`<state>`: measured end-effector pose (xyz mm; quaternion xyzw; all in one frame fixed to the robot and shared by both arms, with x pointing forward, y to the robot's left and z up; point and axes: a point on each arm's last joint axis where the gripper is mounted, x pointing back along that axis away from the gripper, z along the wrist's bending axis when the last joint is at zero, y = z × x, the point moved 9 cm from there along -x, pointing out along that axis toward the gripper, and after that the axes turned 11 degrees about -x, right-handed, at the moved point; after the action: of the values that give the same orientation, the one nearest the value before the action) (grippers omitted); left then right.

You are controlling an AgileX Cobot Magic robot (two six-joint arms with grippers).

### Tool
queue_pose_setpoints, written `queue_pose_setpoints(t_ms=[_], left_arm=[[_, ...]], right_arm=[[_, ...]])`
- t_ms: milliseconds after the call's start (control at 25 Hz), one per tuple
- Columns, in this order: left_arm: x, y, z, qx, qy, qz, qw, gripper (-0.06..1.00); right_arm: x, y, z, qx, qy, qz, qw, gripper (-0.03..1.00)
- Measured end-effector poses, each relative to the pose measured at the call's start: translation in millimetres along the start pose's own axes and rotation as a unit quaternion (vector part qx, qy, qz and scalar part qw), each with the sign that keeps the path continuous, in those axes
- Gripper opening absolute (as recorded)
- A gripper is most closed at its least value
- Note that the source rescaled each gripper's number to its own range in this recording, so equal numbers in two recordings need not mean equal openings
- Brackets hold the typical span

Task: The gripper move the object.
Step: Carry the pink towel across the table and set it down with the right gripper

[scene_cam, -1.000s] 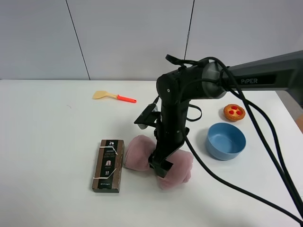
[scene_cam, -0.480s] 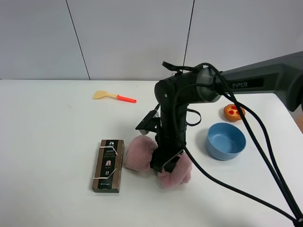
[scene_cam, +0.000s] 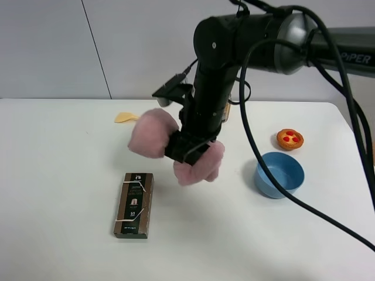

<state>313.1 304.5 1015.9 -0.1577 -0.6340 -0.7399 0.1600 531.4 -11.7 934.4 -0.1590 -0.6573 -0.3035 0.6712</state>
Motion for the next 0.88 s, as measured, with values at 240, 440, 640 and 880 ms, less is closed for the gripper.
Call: queue_pose_setpoints(t_ms=[240,440,640,880], left_arm=[[0,0,0,0.000,0.000,0.000,1.000,1.00],[0,0,0,0.000,0.000,0.000,1.000,1.00],[0,0,0,0.000,0.000,0.000,1.000,1.00],[0,0,0,0.000,0.000,0.000,1.000,1.00]], right_arm=[[15,50,13,0.016,0.043,-0.067,0.997,0.00],[-13,76,24,0.015,0.072,-0.069,0.995,0.00],[-33,101,53,0.014,0.114,-0.097,0.989,0.00],[-31,129,98,-0.080,0.222,-0.142,0.961,0.00]])
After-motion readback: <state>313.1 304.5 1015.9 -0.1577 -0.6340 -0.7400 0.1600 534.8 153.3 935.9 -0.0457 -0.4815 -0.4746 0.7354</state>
